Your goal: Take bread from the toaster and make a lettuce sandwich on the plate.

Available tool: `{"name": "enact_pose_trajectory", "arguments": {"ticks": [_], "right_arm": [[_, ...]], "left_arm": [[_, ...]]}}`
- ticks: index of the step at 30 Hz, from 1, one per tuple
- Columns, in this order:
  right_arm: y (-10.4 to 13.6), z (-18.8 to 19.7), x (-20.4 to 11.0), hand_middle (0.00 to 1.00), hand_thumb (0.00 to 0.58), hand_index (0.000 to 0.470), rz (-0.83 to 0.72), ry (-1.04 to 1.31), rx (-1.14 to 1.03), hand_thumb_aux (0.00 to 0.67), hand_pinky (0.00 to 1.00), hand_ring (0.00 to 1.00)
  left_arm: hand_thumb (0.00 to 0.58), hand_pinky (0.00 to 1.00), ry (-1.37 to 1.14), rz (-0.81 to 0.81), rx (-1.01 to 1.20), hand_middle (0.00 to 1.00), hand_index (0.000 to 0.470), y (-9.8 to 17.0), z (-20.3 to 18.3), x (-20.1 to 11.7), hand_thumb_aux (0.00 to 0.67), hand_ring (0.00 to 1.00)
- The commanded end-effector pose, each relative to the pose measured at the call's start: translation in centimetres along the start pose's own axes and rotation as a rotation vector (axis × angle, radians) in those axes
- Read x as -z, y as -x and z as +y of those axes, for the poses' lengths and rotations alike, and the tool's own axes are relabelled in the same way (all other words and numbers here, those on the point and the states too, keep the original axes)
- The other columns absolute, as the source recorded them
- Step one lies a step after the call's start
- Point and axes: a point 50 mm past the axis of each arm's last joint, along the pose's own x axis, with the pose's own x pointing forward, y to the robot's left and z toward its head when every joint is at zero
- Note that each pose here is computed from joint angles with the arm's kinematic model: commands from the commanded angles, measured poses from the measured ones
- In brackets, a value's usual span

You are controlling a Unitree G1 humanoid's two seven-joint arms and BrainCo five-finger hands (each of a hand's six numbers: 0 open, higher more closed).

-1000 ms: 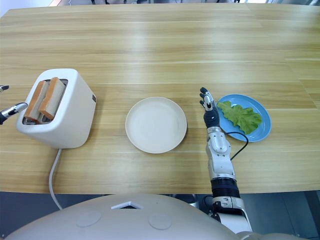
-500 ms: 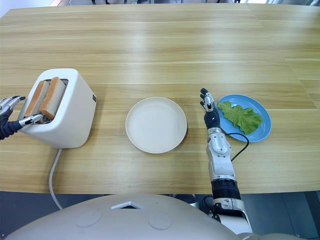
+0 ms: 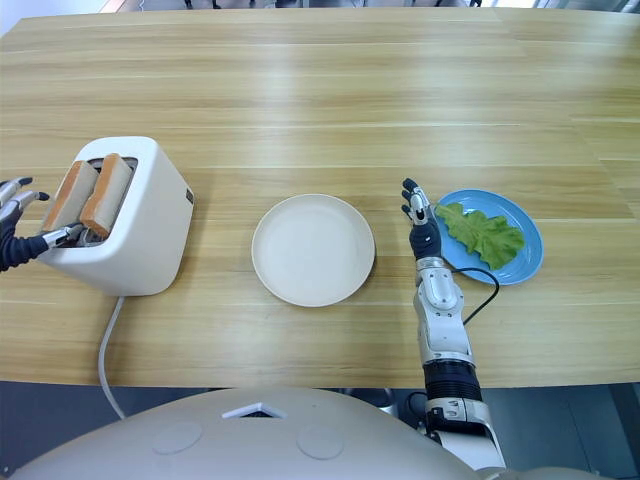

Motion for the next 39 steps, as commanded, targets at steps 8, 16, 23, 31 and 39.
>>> {"name": "enact_pose_trajectory", "arguments": {"ticks": [8, 16, 23, 31, 39], "right_arm": [[0.3, -0.2, 0.2, 0.00, 0.000, 0.000, 0.016, -0.004, 0.013, 0.000, 0.00, 0.00], [0.3, 0.0, 0.3, 0.00, 0.000, 0.000, 0.021, -0.005, 0.011, 0.000, 0.00, 0.00], [0.2, 0.2, 0.4, 0.00, 0.000, 0.000, 0.026, -0.006, 0.009, 0.000, 0.00, 0.00], [0.2, 0.4, 0.6, 0.00, 0.000, 0.000, 0.033, -0.011, 0.010, 0.000, 0.00, 0.00], [-0.3, 0.8, 0.6, 0.00, 0.000, 0.000, 0.028, -0.018, 0.006, 0.000, 0.00, 0.00]], "left_arm": [[0.580, 0.00, -0.041, -0.053, -0.038, 0.00, 0.460, 0.0, 0.4, -0.9, 0.670, 0.00], [0.580, 0.64, 0.280, -0.083, -0.125, 0.64, 0.460, -0.2, 1.9, -1.3, 0.670, 0.64], [0.580, 1.00, 0.802, -0.093, -0.230, 1.00, 0.460, -0.5, 5.0, 1.0, 0.670, 1.00], [0.580, 1.00, 1.158, -0.244, -0.541, 1.00, 0.460, -0.1, 12.1, 3.4, 0.670, 1.00], [0.580, 1.00, 1.356, -0.600, -0.513, 1.00, 0.460, 0.4, 14.8, -2.6, 0.670, 1.00]]}}
